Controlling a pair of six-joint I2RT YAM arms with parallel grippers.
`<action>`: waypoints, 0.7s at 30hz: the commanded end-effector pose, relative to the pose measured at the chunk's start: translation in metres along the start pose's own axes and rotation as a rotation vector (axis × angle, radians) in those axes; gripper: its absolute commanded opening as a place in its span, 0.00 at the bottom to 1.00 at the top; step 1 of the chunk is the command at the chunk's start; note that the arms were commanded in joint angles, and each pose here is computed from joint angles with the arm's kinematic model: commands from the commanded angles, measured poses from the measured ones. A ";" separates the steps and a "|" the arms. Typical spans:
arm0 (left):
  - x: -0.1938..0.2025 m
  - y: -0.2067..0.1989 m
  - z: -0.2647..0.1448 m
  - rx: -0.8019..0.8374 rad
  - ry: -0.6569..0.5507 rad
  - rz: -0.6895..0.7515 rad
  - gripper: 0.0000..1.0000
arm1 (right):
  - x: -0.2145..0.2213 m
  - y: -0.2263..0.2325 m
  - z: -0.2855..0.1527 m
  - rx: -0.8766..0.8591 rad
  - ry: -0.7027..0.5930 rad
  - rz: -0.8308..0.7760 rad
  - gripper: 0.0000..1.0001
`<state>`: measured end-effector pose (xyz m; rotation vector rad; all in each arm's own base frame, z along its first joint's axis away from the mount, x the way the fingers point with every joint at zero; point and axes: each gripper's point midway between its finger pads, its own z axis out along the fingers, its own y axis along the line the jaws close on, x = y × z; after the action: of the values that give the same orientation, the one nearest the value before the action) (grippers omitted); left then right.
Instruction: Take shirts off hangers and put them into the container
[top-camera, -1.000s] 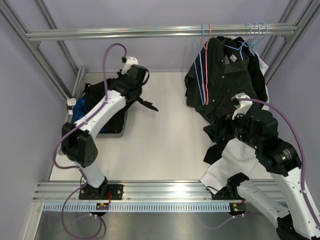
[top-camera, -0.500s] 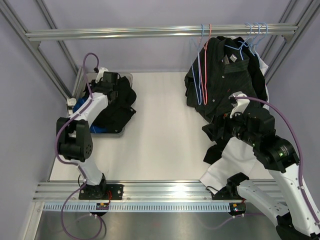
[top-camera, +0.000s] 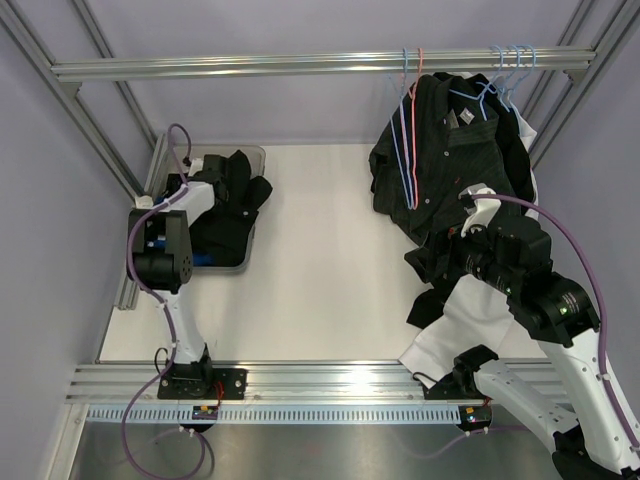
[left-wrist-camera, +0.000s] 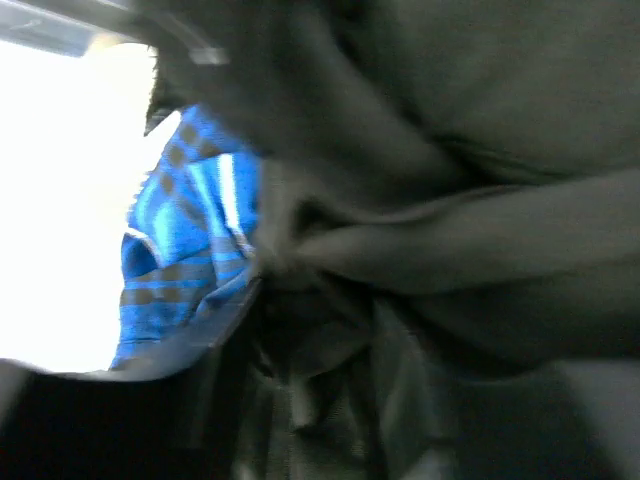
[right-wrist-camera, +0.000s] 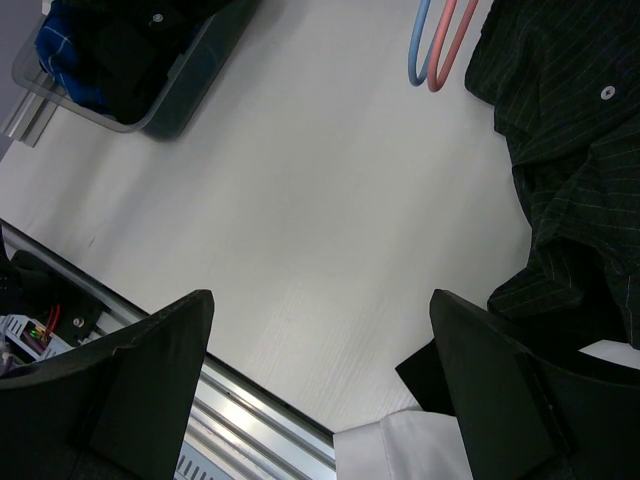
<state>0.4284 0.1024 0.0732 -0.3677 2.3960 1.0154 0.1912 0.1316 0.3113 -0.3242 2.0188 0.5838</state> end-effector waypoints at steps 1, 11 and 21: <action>-0.029 0.014 -0.029 0.072 -0.065 -0.128 0.62 | -0.004 0.003 -0.003 -0.013 -0.017 0.004 0.99; -0.086 0.020 -0.169 0.304 -0.347 -0.147 0.99 | -0.011 0.007 0.001 -0.032 -0.025 0.004 0.99; -0.062 -0.083 -0.229 0.438 -0.432 0.125 0.99 | -0.011 0.011 0.000 -0.053 -0.020 0.013 0.99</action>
<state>0.4253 -0.1129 0.2109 0.0945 2.1493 0.4755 0.1922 0.1365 0.3087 -0.3245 2.0371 0.6097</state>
